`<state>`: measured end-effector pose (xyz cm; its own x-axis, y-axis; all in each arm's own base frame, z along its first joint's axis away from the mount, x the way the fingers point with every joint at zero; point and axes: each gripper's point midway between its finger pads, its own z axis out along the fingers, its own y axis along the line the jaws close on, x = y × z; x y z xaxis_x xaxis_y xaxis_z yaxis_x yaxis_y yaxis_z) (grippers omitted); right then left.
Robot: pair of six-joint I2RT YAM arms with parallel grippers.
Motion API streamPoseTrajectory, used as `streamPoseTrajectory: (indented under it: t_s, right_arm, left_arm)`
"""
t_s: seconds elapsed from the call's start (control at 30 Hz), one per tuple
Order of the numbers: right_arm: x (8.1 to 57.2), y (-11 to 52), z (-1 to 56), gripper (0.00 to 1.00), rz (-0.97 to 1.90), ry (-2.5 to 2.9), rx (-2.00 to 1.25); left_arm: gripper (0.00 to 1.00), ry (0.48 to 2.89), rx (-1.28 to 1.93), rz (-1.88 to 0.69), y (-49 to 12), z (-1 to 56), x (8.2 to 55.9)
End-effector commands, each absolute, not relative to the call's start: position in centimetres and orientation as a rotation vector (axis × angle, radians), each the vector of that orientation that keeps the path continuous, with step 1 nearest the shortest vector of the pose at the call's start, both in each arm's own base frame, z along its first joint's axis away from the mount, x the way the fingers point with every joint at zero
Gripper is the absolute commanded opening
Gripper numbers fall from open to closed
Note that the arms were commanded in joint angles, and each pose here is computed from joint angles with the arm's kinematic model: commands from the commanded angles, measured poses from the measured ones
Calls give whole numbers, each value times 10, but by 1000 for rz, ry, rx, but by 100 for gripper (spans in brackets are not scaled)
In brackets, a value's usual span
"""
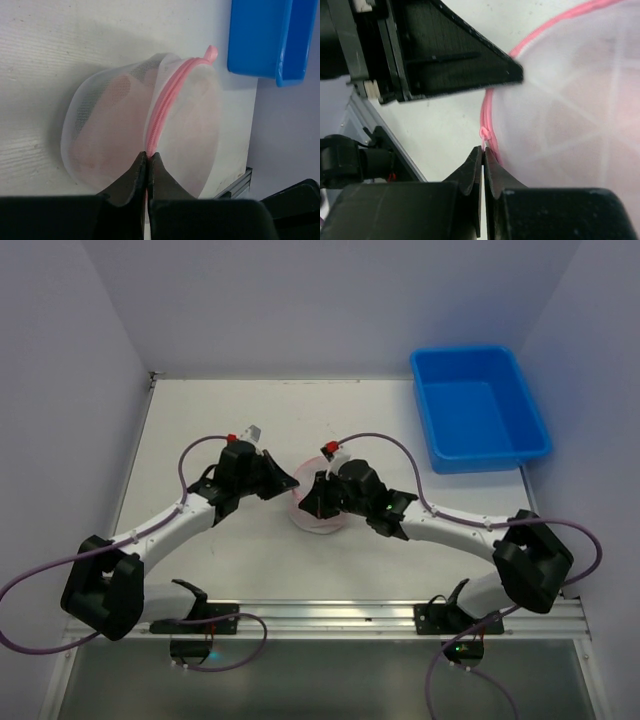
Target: Unzip the laundry bag and remove the bra
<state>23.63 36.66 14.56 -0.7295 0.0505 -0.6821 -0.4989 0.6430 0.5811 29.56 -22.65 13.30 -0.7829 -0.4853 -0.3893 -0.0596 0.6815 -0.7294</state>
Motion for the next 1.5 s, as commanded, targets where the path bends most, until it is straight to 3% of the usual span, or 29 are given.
streamPoseTrajectory:
  t_s: [0.0, 0.27, 0.4, 0.57, 0.6, 0.67, 0.77, 0.8, 0.9, 0.93, 1.03, 1.13, 1.43, 1.47]
  right_arm:
    - [229, 334, 148, 0, 920, 2157, -381]
    - [251, 200, 114, 0, 587, 2248, -135]
    - [254, 206, 126, 0, 593, 2220, -216]
    - [243, 260, 140, 0, 829, 2198, -349]
    - [244, 273, 152, 0, 874, 2177, -353]
    - [234, 303, 154, 0, 929, 2183, -414]
    - [234, 342, 174, 0, 1033, 2148, -421]
    - [234, 356, 187, 0, 1094, 2122, -405]
    - [244, 372, 191, 0, 1119, 2117, -374]
    - [246, 374, 192, 0, 1119, 2117, -371]
    - [250, 382, 189, 0, 1119, 2123, -385]
    - [248, 386, 185, 0, 1124, 2131, -404]
    - [243, 390, 166, 0, 1106, 2172, -418]
    - [243, 390, 165, 0, 1101, 2175, -416]
  left_arm:
    - [0, 2292, -423, -958, -223, 132, 301]
    - [0, 2312, -363, -873, -211, 127, 304]
    - [0, 2288, -230, -847, -212, 137, 316]
    - [3, 2275, -73, -802, -225, 160, 355]
    - [14, 2274, -68, -802, -228, 163, 363]
    - [25, 2260, -53, -821, -238, 176, 380]
    - [54, 2250, -75, -864, -242, 193, 389]
    - [75, 2247, -105, -850, -235, 198, 388]
    - [97, 2261, -221, -753, -209, 190, 381]
    - [100, 2277, -248, -724, -199, 183, 368]
    - [100, 2274, -319, -697, -181, 167, 345]
    - [94, 2273, -325, -834, -193, 157, 326]
    - [63, 2294, -238, -1021, -235, 153, 312]
    - [52, 2298, -230, -1026, -238, 153, 310]
